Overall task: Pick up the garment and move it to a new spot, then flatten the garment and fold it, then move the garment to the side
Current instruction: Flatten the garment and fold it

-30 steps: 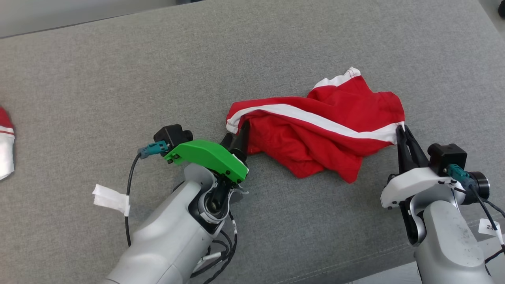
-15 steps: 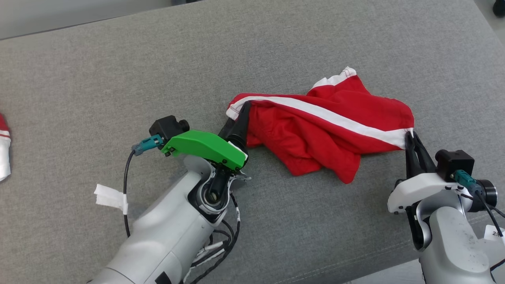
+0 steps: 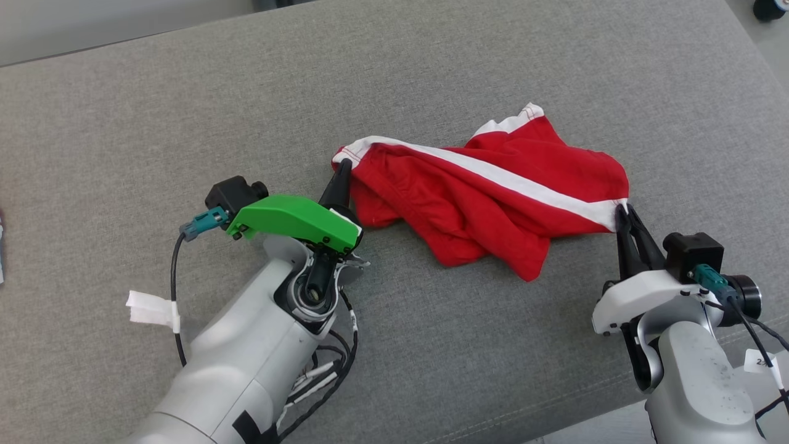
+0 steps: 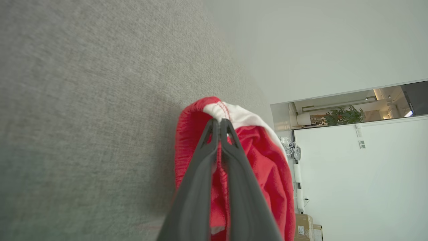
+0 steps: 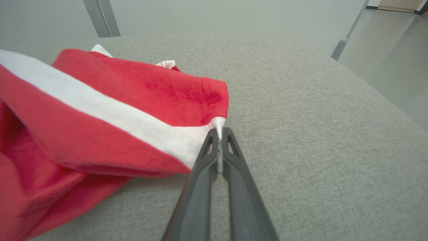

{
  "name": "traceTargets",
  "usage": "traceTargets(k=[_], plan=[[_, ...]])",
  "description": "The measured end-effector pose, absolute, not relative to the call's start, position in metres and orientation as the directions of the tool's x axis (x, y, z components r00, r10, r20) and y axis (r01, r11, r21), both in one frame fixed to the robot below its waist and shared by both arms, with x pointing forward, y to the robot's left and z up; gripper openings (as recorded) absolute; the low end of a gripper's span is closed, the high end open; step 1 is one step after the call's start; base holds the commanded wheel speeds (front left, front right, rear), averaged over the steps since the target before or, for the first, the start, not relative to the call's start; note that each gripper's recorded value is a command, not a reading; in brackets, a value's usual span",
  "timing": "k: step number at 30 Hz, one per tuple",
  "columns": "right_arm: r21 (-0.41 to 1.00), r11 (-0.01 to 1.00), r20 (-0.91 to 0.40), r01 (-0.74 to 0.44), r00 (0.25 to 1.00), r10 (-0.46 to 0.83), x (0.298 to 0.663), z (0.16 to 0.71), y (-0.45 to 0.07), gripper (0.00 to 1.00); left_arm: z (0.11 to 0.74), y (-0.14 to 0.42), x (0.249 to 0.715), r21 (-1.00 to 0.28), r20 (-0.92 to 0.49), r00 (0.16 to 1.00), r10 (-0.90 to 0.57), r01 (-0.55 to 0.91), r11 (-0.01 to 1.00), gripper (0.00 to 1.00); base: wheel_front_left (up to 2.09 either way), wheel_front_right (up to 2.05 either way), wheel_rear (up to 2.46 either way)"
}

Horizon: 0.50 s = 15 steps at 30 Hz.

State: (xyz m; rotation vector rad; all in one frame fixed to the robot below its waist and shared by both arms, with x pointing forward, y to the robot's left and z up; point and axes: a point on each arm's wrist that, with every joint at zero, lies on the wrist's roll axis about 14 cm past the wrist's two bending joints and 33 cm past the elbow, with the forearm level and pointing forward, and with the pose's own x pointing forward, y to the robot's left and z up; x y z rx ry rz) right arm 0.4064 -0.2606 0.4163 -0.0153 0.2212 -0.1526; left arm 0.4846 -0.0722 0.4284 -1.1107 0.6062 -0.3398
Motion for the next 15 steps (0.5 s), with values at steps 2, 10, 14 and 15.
traceTargets(k=[2,10,14,15], plan=[[-0.032,0.989,-0.209,0.147,0.966,-0.15,0.408,0.419,-0.26,0.0,0.432,-0.072,0.486,-0.91,-0.267,0.797,-0.542,-0.023,0.414,0.0,0.0,0.0,0.0],[-0.05,0.99,-0.093,0.131,0.987,-0.135,0.42,0.456,-0.257,0.0,0.463,-0.066,0.497,-0.897,-0.163,0.829,-0.535,0.101,0.43,0.0,0.0,0.0,0.0],[-0.078,0.989,0.033,0.127,0.992,-0.125,0.427,0.497,-0.257,0.0,0.496,-0.063,0.502,-0.872,-0.061,0.845,-0.531,0.214,0.441,0.0,0.0,0.0,0.0],[-0.083,0.989,0.067,0.126,0.99,-0.121,0.428,0.509,-0.256,0.0,0.507,-0.062,0.503,-0.86,-0.026,0.848,-0.53,0.251,0.445,0.0,0.0,0.0,0.0]])
